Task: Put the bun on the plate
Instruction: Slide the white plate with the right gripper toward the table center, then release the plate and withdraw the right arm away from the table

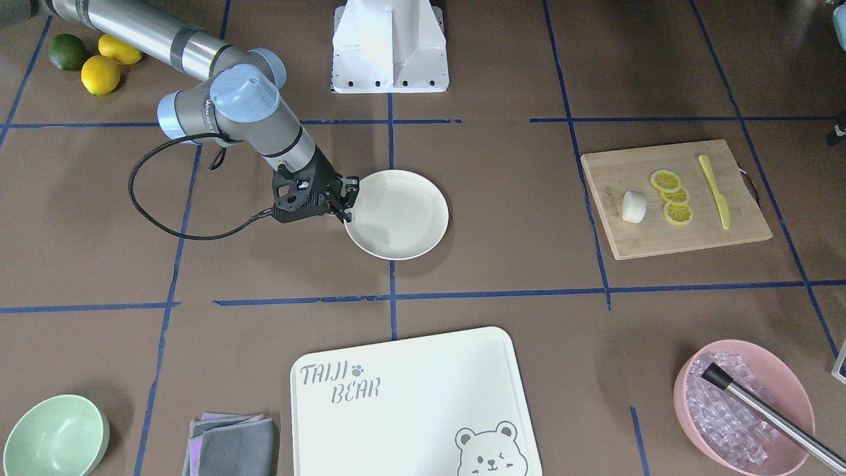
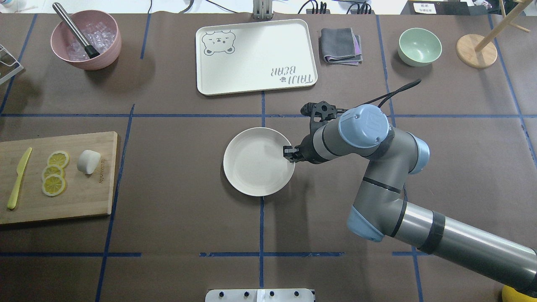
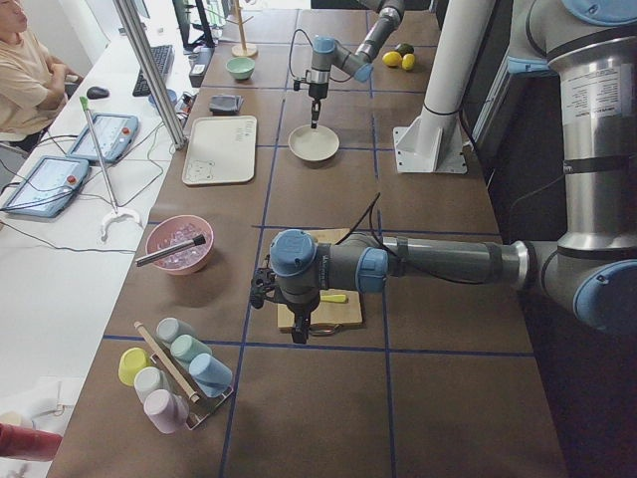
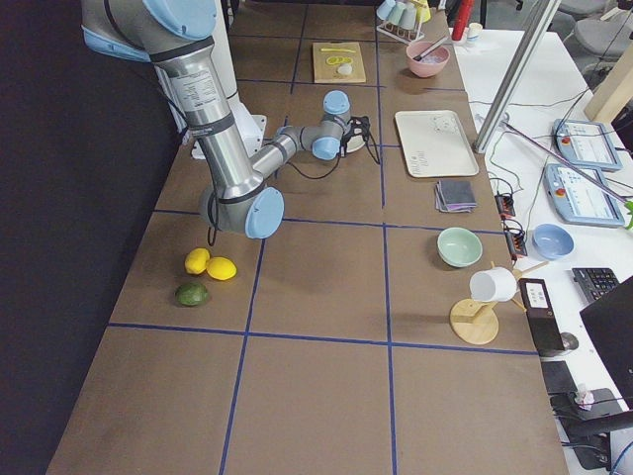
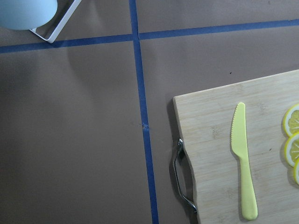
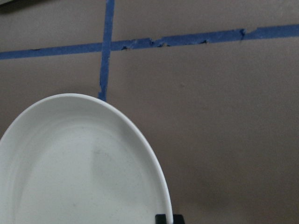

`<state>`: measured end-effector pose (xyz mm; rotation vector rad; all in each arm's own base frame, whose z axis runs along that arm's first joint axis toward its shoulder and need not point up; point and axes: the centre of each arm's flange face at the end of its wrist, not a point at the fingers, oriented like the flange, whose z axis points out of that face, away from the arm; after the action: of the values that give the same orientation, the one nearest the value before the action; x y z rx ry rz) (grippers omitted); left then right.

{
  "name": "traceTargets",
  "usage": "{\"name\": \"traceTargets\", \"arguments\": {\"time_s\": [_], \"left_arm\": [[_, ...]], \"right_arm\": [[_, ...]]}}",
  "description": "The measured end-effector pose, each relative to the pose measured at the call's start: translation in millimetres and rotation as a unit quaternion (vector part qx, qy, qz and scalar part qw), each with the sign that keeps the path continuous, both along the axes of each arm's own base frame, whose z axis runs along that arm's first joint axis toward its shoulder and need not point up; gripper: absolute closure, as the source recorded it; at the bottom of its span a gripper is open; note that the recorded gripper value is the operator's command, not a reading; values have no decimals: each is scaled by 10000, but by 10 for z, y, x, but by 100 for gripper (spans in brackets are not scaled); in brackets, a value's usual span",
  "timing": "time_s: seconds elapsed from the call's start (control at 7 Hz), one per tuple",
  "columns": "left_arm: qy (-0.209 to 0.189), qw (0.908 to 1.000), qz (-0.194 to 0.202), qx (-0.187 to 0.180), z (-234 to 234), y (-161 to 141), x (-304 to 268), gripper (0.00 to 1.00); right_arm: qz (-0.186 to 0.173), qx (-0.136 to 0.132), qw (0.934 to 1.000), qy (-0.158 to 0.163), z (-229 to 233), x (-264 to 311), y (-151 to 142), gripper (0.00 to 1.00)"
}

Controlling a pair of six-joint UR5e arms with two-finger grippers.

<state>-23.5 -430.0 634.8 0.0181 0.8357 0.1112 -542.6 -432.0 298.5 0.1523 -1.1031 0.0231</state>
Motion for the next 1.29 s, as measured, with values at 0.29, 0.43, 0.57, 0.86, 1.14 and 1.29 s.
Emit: {"name": "traceTargets", "arguments": {"time_s": [0.29,0.43,0.57,0.86,1.14,1.29], "left_arm": [[0,10000,0,1,-1,-1,0,0],[0,10000,0,3,-2,-2,0,0],[1,10000,-1,7,-5,-2,-1,0],[-18,10000,-8,58,-52,-2,-9,0],[-37,10000,-10,52,-56,0,-8,0],[-48,10000,-9,-63,-48,2,-7,0]], "right_arm": [[-4,-87,10000,18,13,-51,53,0],[5,-167,9998,87,10,16,-12,0],[-5,-295,9993,236,8,212,-197,0],[-216,-382,9972,610,93,1080,-826,0],[-573,-49,9929,1044,483,2266,-1436,0],[-782,209,9882,1299,768,2879,-1652,0]]}}
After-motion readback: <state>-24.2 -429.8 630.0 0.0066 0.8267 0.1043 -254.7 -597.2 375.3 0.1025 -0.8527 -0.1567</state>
